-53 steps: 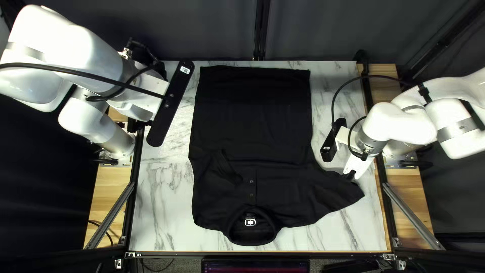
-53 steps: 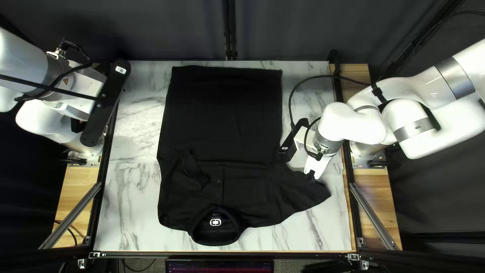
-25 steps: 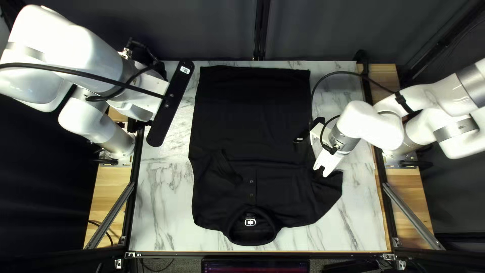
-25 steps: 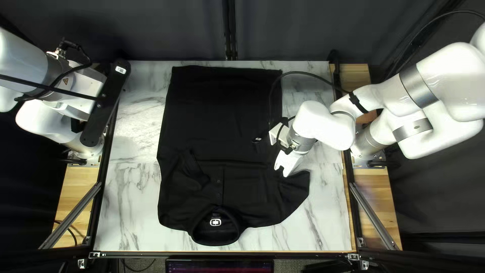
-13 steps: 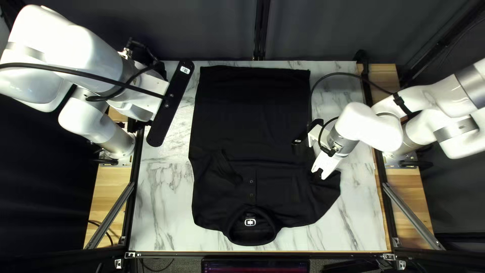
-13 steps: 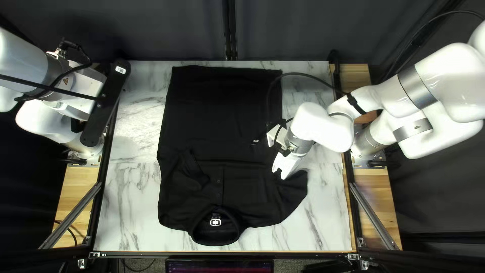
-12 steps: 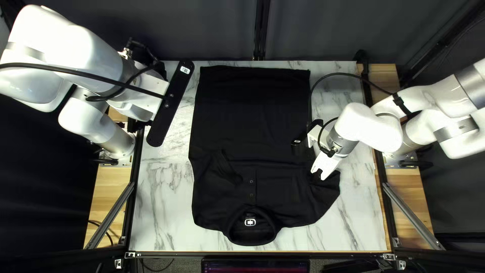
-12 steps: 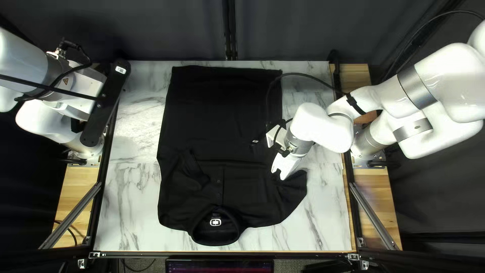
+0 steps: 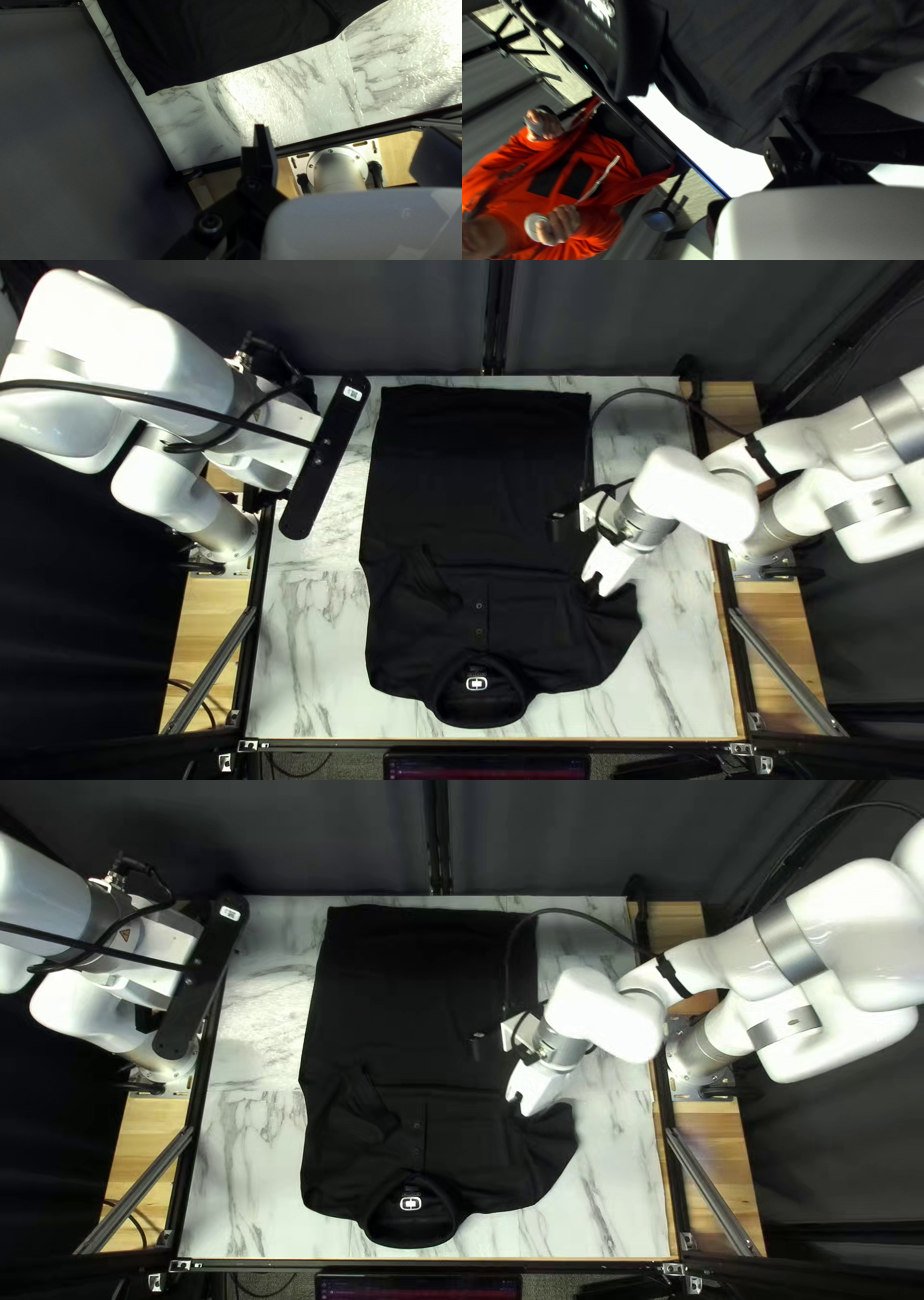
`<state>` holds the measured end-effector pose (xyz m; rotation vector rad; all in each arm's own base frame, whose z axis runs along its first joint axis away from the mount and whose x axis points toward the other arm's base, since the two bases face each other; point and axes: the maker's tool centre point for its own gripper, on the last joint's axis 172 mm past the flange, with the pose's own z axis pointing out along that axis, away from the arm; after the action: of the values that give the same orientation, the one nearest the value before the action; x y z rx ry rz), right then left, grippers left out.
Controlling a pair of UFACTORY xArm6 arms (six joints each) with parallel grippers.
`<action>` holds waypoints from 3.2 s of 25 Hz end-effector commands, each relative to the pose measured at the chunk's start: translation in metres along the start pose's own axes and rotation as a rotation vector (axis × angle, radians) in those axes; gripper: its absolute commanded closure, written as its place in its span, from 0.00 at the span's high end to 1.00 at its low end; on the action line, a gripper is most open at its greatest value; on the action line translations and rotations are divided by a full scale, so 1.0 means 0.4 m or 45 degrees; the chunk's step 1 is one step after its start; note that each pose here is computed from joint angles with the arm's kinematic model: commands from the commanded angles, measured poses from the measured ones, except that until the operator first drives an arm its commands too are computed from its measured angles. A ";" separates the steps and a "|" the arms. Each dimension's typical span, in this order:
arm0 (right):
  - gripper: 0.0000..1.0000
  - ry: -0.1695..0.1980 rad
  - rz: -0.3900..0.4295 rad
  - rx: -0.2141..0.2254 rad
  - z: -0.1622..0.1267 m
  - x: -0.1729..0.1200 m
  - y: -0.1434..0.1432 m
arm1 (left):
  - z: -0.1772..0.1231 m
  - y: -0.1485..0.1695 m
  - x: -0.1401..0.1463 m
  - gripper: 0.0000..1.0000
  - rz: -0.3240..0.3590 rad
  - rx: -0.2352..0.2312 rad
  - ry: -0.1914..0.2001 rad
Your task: Fold t-shirt
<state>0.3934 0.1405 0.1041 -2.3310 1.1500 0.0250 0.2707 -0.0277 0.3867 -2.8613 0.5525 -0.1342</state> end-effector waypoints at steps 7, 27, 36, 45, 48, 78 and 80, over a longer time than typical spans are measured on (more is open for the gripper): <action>0.00 0.125 0.084 -0.014 0.027 0.035 -0.011 | 0.000 0.000 0.000 1.00 0.000 0.000 0.000; 1.00 0.259 0.125 -0.070 -0.010 0.040 -0.027 | 0.000 0.000 0.000 1.00 0.000 0.000 0.000; 1.00 0.214 -0.110 -0.117 -0.115 -0.123 0.081 | 0.000 0.000 0.000 1.00 0.000 0.000 0.000; 1.00 0.161 -0.296 -0.147 -0.099 -0.183 0.089 | 0.000 0.000 0.000 1.00 0.000 0.000 0.000; 1.00 0.165 -0.303 -0.149 -0.100 -0.183 0.093 | 0.000 0.000 0.000 1.00 0.000 0.000 0.000; 1.00 0.158 -0.469 -0.086 0.120 -0.170 0.146 | 0.000 0.000 0.000 1.00 0.000 0.000 0.000; 1.00 0.146 -0.480 -0.080 0.140 -0.164 0.129 | 0.000 0.000 0.000 1.00 0.000 0.000 0.000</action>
<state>0.3114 0.1827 0.0539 -2.6028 0.7713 -0.2041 0.2707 -0.0277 0.3867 -2.8613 0.5525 -0.1342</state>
